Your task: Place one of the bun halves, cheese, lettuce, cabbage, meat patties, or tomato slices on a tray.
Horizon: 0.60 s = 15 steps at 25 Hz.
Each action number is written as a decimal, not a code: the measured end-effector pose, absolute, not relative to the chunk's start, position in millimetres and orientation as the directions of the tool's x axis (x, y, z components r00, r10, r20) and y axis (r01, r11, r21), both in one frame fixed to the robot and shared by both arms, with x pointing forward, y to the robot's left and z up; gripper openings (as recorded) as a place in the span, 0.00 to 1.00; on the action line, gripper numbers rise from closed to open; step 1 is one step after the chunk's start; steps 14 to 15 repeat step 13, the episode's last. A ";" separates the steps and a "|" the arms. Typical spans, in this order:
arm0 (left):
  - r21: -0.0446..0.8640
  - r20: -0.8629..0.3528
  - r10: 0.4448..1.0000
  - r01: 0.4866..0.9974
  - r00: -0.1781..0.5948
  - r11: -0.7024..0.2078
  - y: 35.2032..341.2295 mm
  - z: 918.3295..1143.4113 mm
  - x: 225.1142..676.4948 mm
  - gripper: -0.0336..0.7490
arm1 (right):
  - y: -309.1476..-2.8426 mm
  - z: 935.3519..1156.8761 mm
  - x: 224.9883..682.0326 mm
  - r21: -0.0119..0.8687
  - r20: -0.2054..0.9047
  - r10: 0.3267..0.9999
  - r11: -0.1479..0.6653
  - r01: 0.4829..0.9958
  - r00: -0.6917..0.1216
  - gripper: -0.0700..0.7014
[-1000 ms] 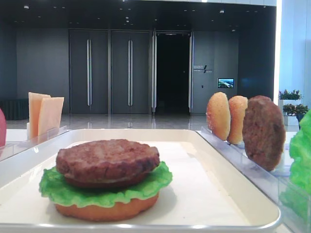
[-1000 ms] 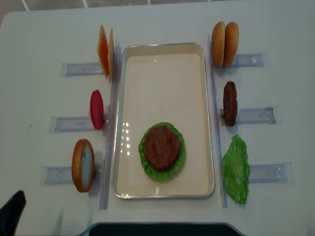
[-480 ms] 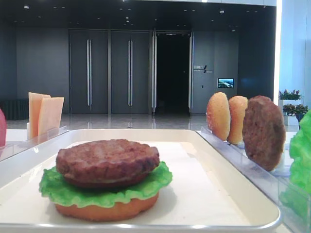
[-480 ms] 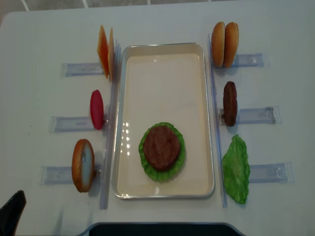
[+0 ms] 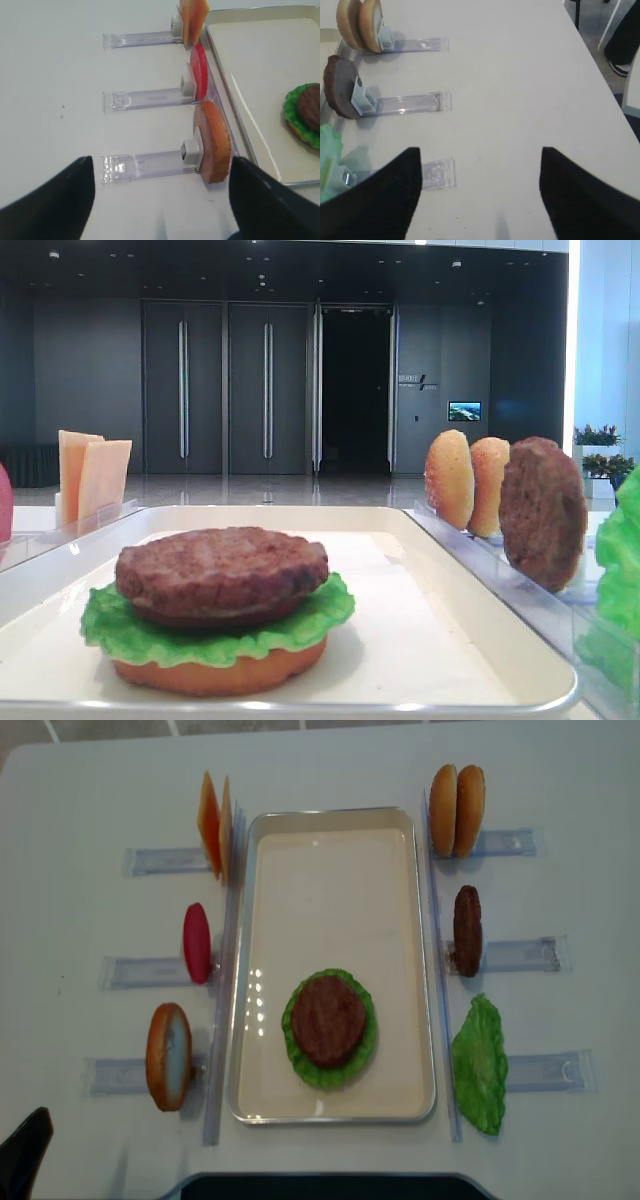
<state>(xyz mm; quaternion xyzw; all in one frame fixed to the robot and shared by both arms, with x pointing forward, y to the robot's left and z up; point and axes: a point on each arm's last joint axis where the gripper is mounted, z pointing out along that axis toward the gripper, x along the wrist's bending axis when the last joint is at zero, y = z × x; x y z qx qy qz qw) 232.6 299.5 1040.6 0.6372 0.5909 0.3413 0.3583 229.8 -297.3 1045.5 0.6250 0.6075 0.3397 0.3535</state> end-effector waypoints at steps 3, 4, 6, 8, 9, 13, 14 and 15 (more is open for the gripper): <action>0.860 0.012 0.998 0.508 0.069 -0.045 299.5 1040.6 232.6 0.86 | -297.3 1045.5 229.8 0.855 -0.005 1.000 -0.012 0.519 0.031 0.74; 0.860 0.012 0.998 0.508 0.069 -0.045 299.5 1040.6 232.6 0.86 | -297.3 1045.5 229.8 0.855 -0.005 1.000 -0.012 0.519 0.031 0.74; 0.860 0.012 0.998 0.508 0.069 -0.045 299.5 1040.6 232.6 0.86 | -297.3 1045.5 229.8 0.855 -0.006 1.000 -0.011 0.519 0.030 0.73; 0.860 0.012 0.998 0.508 0.069 -0.045 299.5 1040.6 232.6 0.86 | -297.3 1045.5 229.8 0.855 -0.006 1.000 -0.011 0.519 0.030 0.72; 0.860 0.012 0.998 0.508 0.069 -0.045 299.5 1040.6 232.6 0.86 | -297.3 1045.5 229.8 0.855 -0.006 1.000 -0.011 0.519 0.030 0.72; 0.860 0.012 0.998 0.508 0.069 -0.045 299.5 1040.6 232.6 0.86 | -297.3 1045.5 229.8 0.855 -0.006 1.000 -0.011 0.519 0.030 0.71; 0.860 0.012 0.998 0.508 0.069 -0.045 299.5 1040.6 232.6 0.86 | -297.3 1045.5 229.8 0.855 -0.006 1.000 -0.011 0.519 0.030 0.71; 0.860 0.012 0.998 0.508 0.069 -0.045 299.5 1040.6 232.6 0.86 | -297.3 1045.5 229.8 0.855 -0.006 1.000 -0.011 0.519 0.030 0.71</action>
